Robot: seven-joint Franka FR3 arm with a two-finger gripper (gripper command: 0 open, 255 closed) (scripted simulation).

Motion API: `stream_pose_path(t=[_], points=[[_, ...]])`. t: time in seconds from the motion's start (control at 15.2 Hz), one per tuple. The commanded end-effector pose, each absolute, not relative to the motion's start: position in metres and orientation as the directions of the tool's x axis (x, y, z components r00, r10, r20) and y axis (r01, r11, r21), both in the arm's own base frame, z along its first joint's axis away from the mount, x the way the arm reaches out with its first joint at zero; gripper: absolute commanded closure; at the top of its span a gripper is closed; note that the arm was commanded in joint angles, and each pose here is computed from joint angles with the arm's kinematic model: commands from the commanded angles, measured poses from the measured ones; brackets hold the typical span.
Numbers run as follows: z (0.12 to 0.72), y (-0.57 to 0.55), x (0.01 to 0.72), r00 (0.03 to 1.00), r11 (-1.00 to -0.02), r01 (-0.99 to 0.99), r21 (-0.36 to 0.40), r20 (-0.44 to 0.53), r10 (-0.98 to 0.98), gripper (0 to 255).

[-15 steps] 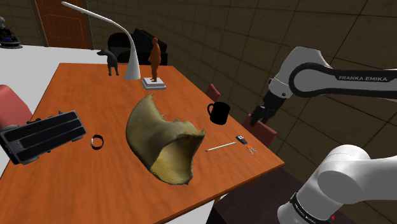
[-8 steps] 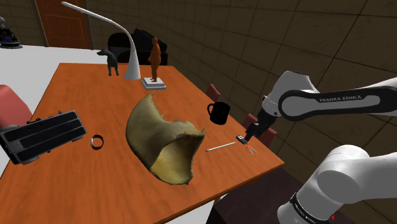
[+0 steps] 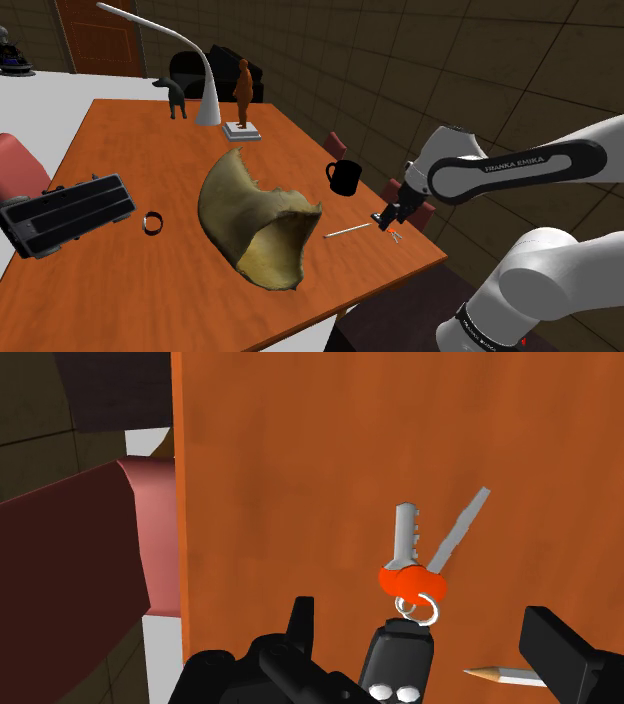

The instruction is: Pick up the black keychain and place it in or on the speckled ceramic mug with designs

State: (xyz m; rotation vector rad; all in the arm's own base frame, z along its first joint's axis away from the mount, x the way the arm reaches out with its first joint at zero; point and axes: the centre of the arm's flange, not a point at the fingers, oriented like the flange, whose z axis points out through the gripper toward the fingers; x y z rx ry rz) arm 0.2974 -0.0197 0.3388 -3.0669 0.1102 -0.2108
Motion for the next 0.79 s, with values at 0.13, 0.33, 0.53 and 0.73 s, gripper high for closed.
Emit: stream_pose_path(t=[0.13, 0.33, 0.53, 0.73], points=[[0.3368, -0.0190, 0.2975, 0.988, -0.995, -0.067, -0.070, 0.135, -0.076, 0], [0.3368, -0.0190, 0.2975, 0.988, -0.995, -0.067, -0.070, 0.135, -0.076, 0], [0.3368, -0.0190, 0.2975, 0.988, -0.995, -0.067, -0.070, 0.135, -0.076, 255], [0.3368, -0.0190, 0.2975, 0.988, -0.995, -0.067, -0.070, 0.135, -0.076, 255]])
